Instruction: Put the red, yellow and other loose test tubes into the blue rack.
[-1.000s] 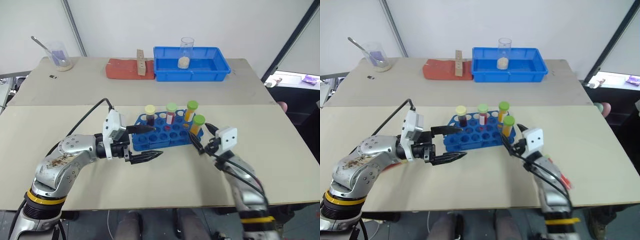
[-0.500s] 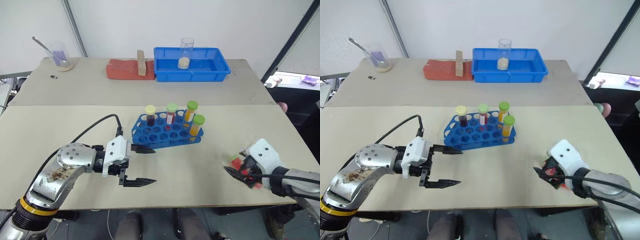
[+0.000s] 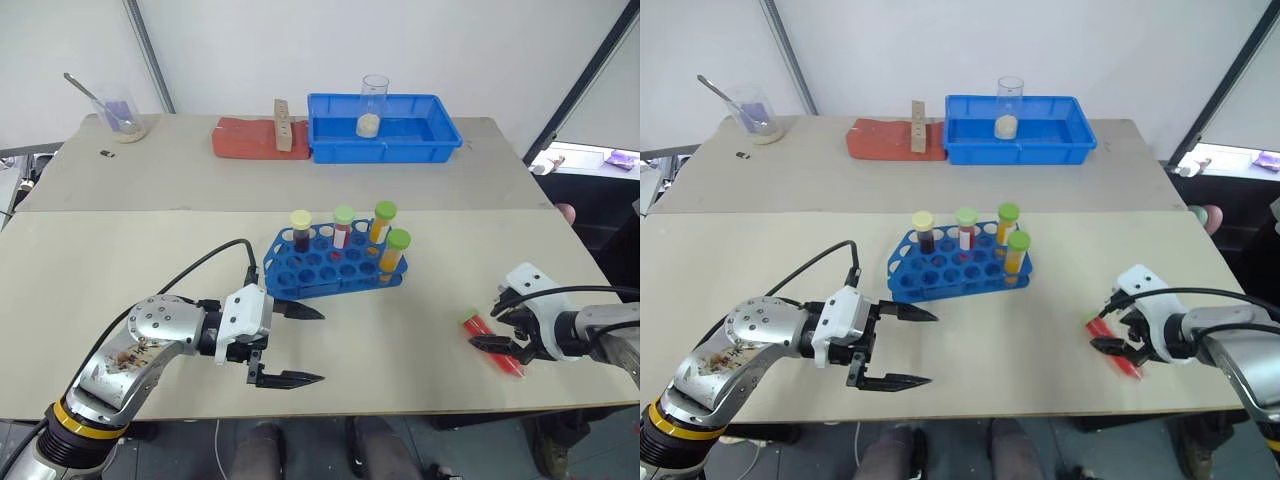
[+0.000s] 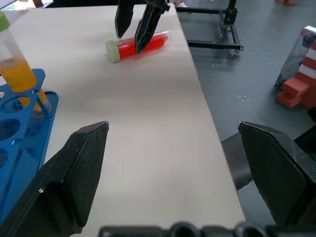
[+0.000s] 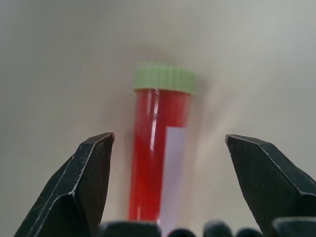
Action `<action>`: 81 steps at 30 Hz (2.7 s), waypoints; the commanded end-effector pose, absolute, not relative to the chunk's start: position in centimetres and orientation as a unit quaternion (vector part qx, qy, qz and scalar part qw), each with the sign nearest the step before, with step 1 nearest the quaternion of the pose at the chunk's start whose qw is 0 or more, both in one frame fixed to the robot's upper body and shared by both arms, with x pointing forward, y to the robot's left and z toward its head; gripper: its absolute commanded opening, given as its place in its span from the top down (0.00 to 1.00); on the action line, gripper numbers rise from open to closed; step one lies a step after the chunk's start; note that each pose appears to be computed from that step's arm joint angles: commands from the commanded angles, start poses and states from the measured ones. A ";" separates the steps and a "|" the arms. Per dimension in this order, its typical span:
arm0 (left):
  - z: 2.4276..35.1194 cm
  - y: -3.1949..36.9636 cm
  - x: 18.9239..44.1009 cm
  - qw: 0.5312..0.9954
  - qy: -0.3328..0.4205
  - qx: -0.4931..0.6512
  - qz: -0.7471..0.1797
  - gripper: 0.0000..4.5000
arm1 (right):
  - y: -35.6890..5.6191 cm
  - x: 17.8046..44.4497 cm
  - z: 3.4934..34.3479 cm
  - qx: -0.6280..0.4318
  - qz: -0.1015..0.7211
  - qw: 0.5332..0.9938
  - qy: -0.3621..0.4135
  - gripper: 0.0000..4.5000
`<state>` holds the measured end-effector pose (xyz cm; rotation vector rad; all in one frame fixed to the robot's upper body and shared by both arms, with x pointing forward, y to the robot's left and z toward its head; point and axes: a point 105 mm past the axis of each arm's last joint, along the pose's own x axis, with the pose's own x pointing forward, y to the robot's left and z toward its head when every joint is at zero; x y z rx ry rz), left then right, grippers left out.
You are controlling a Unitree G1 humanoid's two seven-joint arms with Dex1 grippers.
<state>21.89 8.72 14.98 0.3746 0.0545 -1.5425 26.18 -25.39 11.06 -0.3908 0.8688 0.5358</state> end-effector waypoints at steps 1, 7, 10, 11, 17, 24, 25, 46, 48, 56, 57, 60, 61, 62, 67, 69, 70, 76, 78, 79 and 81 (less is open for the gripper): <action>16.0 7.9 21.6 0.693 -0.001 0.172 -0.700 0.00 | -25.0 26.8 11.6 -0.183 0.263 0.843 0.432 0.11; 16.0 7.4 21.6 0.694 -0.007 0.163 -0.701 0.00 | -25.1 26.8 11.0 -0.183 0.261 0.823 0.470 0.16; 15.8 7.2 21.7 0.694 -0.008 0.163 -0.701 0.00 | -25.1 26.7 10.8 -0.191 0.264 0.816 0.477 0.37; 15.8 7.2 21.7 0.694 -0.009 0.163 -0.701 0.00 | -25.0 26.7 10.7 -0.194 0.264 0.815 0.478 0.45; 15.6 7.3 21.9 0.697 -0.010 0.160 -0.699 0.00 | -24.2 26.8 11.2 -0.205 0.282 0.817 0.460 0.77; 16.5 9.7 23.2 0.734 -0.025 0.136 -0.665 0.00 | -16.1 26.4 16.5 -0.213 0.450 0.832 0.244 0.77; 16.6 10.0 23.4 0.739 -0.027 0.135 -0.659 0.00 | -15.3 26.4 17.0 -0.201 0.460 0.837 0.218 0.77; 18.6 12.9 25.7 0.793 -0.008 0.134 -0.594 0.00 | -6.3 31.9 19.1 -0.041 0.334 0.925 -0.179 0.77; 18.7 12.7 25.8 0.792 -0.011 0.134 -0.595 0.00 | -6.2 32.2 18.7 -0.044 0.326 0.927 -0.180 0.77; 18.9 12.3 25.8 0.789 -0.014 0.134 -0.599 0.00 | -5.6 32.6 17.4 -0.037 0.303 0.935 -0.182 0.77; 19.0 12.2 25.9 0.790 -0.015 0.133 -0.599 0.00 | -5.6 32.7 17.3 -0.030 0.299 0.936 -0.183 0.77; 19.2 12.2 26.0 0.792 -0.019 0.127 -0.596 0.00 | -5.9 32.8 17.3 -0.008 0.280 0.941 -0.189 0.77; 19.3 12.1 26.1 0.794 -0.020 0.124 -0.595 0.00 | -6.0 32.8 17.1 -0.004 0.276 0.942 -0.189 0.77; 19.4 12.1 26.1 0.795 -0.021 0.121 -0.594 0.00 | -6.0 32.7 16.8 0.002 0.274 0.944 -0.186 0.77; 19.7 12.3 26.4 0.803 -0.021 0.113 -0.585 0.00 | -5.9 32.1 15.8 0.007 0.286 0.942 -0.176 0.77; 19.8 12.4 26.5 0.804 -0.022 0.114 -0.583 0.00 | -6.1 31.9 15.6 0.011 0.289 0.941 -0.175 0.77; 19.9 12.5 26.5 0.805 -0.022 0.114 -0.582 0.00 | -6.2 32.0 15.5 0.014 0.288 0.942 -0.172 0.66; 20.4 13.3 27.2 0.818 -0.023 0.138 -0.559 0.00 | -6.9 31.4 14.4 -0.027 0.312 0.941 -0.130 0.25; 20.7 14.3 27.4 0.822 -0.011 0.163 -0.545 0.00 | -7.6 30.6 14.5 -0.049 0.328 0.936 -0.117 0.25; 20.8 14.9 27.5 0.824 -0.003 0.176 -0.538 0.00 | -7.7 30.2 14.6 -0.059 0.338 0.933 -0.113 0.25; 20.6 16.5 27.7 0.829 0.038 0.203 -0.520 0.00 | -8.0 29.2 14.7 -0.086 0.367 0.921 -0.098 0.25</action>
